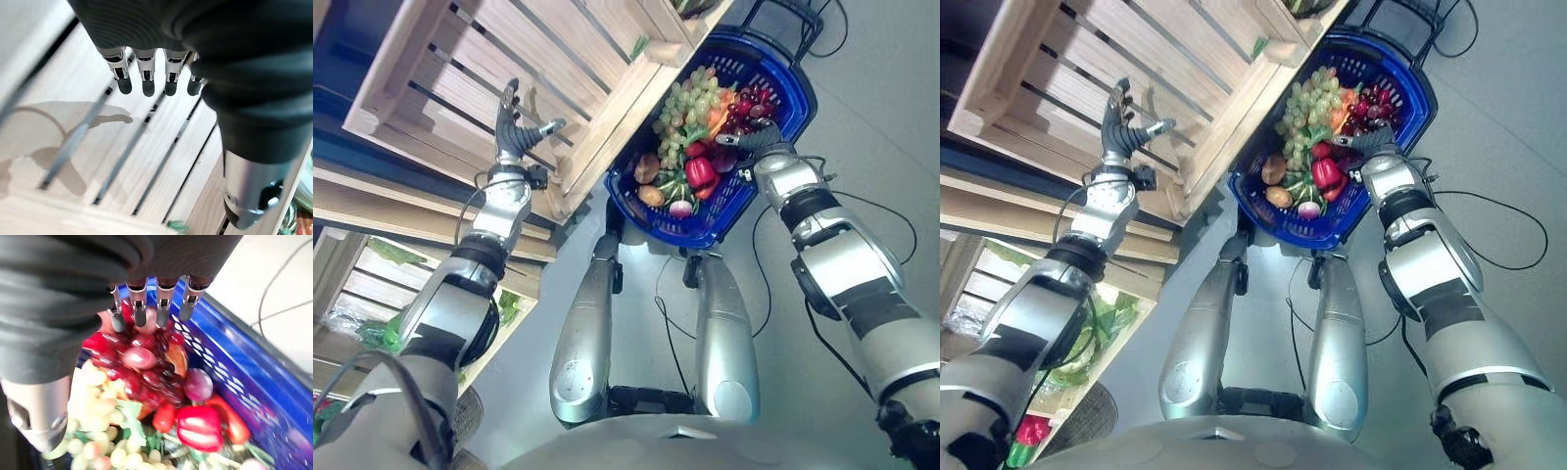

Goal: Pick up fruits and vegetables into the basket

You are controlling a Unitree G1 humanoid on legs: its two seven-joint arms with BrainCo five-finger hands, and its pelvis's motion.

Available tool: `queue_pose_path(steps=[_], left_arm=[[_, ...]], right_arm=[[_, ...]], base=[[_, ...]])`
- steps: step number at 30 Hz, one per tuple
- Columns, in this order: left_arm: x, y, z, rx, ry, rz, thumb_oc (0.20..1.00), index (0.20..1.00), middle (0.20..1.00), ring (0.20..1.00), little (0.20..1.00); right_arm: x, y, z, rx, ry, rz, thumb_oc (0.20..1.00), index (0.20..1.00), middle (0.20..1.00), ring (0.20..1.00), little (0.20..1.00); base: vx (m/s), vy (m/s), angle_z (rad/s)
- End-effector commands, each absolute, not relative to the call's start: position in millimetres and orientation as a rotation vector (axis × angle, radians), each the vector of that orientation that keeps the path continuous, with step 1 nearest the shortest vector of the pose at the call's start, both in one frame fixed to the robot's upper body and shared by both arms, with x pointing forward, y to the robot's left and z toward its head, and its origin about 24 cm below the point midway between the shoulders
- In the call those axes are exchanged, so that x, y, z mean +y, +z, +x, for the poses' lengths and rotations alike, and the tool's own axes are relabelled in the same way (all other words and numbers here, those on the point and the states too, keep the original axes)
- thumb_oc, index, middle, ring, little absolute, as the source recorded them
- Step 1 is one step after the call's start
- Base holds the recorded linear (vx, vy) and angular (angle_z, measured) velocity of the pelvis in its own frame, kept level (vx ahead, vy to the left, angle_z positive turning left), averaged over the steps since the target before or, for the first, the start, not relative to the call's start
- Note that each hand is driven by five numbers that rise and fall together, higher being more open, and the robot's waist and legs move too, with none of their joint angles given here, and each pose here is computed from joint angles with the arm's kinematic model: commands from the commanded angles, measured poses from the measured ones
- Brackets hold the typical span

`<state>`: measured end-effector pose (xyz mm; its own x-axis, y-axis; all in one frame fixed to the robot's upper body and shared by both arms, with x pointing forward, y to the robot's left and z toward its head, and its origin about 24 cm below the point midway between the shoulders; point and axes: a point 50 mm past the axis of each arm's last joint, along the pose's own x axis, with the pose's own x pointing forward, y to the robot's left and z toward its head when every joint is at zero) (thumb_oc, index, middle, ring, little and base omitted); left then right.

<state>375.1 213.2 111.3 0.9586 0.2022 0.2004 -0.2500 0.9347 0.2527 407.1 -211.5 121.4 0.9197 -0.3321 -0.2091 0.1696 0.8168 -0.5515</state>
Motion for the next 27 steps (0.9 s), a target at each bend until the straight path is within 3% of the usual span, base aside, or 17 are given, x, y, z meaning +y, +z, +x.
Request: queue_pose_path(steps=[1, 12, 27], left_arm=[[218, 71, 357, -0.075, 0.213, 0.333, 1.000, 1.000, 1.000, 1.000, 1.000], [225, -29, 287, 0.256, 0.139, 0.382, 1.000, 1.000, 1.000, 1.000, 1.000], [247, -122, 162, 0.769, -0.086, 0.434, 1.000, 1.000, 1.000, 1.000, 1.000]], right_arm=[[-226, 100, 393, 0.283, -0.295, -0.623, 1.000, 1.000, 1.000, 1.000, 1.000], [-242, -9, 324, 0.546, -0.210, -0.661, 1.000, 1.000, 1.000, 1.000, 1.000], [-262, -126, 167, 0.977, -0.199, -0.461, 1.000, 1.000, 1.000, 1.000, 1.000]], base=[[0.11, -0.018, -0.03], [0.18, -0.032, 0.04], [0.12, -0.020, 0.09]])
